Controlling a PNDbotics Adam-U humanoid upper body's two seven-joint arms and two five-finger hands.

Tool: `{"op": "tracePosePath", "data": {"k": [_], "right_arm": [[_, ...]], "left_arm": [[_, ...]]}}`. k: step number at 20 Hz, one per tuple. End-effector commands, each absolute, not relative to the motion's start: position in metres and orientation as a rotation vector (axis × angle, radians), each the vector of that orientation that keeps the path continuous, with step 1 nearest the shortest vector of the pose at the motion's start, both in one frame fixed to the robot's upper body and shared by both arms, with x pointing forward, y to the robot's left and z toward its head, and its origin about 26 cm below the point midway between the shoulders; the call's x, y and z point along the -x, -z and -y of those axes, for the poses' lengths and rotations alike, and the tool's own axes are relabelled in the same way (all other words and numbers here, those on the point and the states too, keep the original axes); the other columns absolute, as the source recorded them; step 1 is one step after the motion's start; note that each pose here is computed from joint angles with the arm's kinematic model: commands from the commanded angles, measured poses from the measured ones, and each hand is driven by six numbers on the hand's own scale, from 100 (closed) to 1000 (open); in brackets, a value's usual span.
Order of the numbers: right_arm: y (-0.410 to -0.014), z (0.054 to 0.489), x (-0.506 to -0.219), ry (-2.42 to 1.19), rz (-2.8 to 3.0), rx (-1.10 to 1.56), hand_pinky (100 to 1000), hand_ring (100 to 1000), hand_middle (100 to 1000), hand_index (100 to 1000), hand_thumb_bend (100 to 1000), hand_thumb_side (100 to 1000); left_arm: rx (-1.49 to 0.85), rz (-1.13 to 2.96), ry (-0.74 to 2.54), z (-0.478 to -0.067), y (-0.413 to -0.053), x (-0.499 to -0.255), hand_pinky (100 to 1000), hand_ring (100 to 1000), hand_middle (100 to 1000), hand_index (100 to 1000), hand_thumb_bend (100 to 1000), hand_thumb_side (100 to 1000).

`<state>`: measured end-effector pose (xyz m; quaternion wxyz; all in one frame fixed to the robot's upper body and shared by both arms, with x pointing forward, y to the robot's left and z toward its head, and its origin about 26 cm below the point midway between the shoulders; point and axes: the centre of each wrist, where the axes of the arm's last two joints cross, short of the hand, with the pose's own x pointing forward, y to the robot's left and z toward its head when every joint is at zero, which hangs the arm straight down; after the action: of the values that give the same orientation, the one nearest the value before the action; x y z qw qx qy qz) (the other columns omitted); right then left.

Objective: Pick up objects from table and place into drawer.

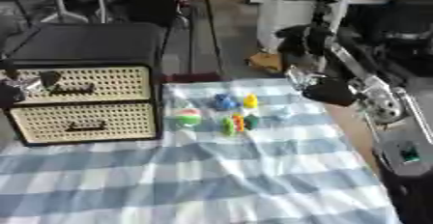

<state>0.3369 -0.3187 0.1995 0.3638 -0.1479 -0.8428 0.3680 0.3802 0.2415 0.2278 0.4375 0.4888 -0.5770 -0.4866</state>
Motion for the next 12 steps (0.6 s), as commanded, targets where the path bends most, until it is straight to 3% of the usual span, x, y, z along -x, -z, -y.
{"op": "tracePosePath", "data": {"k": [1, 12], "right_arm": [[-0.208, 0.321, -0.337, -0.961, 2.185, 0.393, 608, 615, 615, 828, 100, 450], [-0.208, 0.319, -0.338, -0.962, 2.189, 0.384, 609, 615, 614, 828, 100, 450]], "left_arm": [[-1.235, 1.447, 1.219, -0.239, -0.237, -0.384, 100, 100, 100, 519, 716, 1000], [-1.213, 1.408, 1.265, -0.234, -0.230, -0.396, 100, 100, 100, 533, 699, 1000]]}}
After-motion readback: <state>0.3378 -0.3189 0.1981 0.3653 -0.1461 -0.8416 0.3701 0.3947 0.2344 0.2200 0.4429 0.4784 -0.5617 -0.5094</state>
